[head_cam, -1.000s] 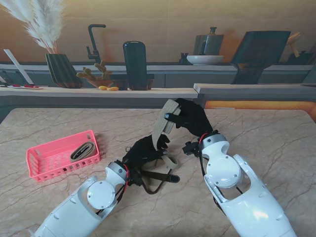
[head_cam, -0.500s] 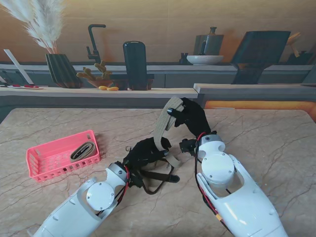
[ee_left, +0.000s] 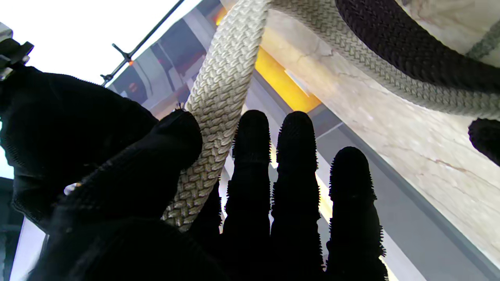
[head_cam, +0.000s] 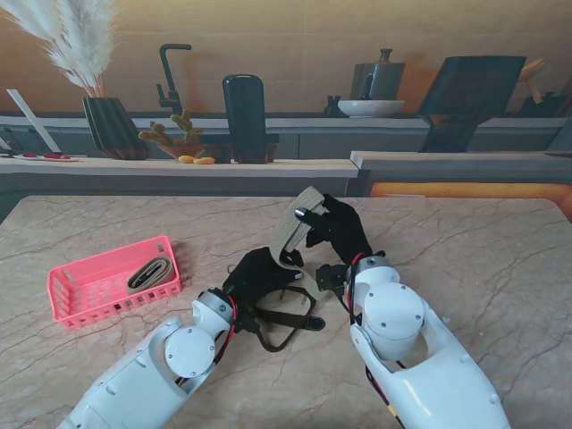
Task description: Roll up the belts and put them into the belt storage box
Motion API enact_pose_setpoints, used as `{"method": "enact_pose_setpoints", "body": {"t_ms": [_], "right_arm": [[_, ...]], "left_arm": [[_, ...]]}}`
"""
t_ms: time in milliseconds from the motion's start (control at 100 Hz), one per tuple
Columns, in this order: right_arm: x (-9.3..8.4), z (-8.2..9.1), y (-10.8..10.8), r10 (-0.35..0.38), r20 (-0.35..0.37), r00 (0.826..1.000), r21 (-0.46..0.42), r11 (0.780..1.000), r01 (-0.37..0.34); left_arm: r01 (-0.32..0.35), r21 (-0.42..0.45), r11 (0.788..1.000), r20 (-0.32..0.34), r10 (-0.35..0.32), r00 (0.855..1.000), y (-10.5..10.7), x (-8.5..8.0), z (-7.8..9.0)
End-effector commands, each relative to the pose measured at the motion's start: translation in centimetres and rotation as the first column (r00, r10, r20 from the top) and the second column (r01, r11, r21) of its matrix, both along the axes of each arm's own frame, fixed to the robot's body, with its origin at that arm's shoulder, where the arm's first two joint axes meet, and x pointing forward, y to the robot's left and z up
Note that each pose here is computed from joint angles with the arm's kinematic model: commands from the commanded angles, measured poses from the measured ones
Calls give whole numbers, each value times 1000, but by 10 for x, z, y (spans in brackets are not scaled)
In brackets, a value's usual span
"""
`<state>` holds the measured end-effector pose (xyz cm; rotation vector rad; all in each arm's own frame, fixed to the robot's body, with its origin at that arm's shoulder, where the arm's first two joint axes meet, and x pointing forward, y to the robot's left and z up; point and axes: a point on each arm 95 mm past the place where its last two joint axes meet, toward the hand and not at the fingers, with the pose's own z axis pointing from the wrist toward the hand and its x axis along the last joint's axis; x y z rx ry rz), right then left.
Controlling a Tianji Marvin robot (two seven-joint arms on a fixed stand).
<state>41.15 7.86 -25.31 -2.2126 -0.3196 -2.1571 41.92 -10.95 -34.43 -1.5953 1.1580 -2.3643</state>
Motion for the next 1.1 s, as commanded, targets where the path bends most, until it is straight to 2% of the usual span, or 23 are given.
{"method": "enact_pose_setpoints", "body": {"t_ms": [0, 160, 320, 390, 500, 740, 880, 1090], "right_arm": [[-4, -3, 5, 7, -11, 1000, 13, 1000, -6], [-7, -2, 8, 6, -36, 999, 47, 999, -5], [-11, 0, 10, 13, -82, 997, 104, 995, -4], [-15, 0, 12, 22, -124, 992, 153, 988, -3], [-18, -4, 15, 36, -181, 983, 203, 979, 2], [-20, -19, 23, 47, -301, 952, 265, 964, 36], [-20, -26, 26, 56, -339, 939, 271, 962, 40], [-17, -35, 28, 60, -371, 927, 258, 965, 40]], "left_arm": [[28, -2, 1000, 2, -28, 1000, -1, -2, -1], [60, -32, 998, -13, -61, 998, -1, -3, -1], [49, -58, 997, -28, -51, 998, -6, -4, -2], [34, -44, 998, -11, -34, 999, -7, -3, -2], [-10, 13, 1000, 63, 9, 998, -7, -1, -2], [-133, 59, 989, 156, 123, 980, -2, 5, 1], [-175, 41, 984, 144, 167, 975, 1, 7, 2], [-183, 10, 983, 143, 180, 973, 2, 5, 3]]}}
